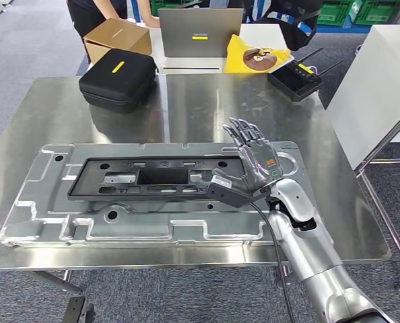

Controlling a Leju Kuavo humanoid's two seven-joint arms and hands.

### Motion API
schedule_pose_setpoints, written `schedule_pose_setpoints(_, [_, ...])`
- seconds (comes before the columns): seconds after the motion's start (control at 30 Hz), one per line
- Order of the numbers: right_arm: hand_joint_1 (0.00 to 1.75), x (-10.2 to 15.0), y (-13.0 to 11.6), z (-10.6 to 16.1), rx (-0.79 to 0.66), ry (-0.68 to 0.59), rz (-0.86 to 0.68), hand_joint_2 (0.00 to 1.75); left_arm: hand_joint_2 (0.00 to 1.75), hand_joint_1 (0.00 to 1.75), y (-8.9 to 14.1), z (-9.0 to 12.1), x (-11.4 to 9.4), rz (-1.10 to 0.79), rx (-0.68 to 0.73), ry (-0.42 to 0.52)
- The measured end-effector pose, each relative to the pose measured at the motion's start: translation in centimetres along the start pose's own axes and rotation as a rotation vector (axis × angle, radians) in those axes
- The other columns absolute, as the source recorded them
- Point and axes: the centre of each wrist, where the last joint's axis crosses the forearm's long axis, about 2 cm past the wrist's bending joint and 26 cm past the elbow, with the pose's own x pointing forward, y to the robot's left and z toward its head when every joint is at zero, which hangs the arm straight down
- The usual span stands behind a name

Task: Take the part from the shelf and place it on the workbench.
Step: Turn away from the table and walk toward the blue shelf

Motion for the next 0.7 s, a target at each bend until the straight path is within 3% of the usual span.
schedule_pose_setpoints(0.7, [0.00, 0.00, 0.00, 0.00, 0.000, 0.000, 0.000, 0.00, 0.00, 0.00, 0.00, 0.00, 0.00, 0.000, 0.000, 0.000])
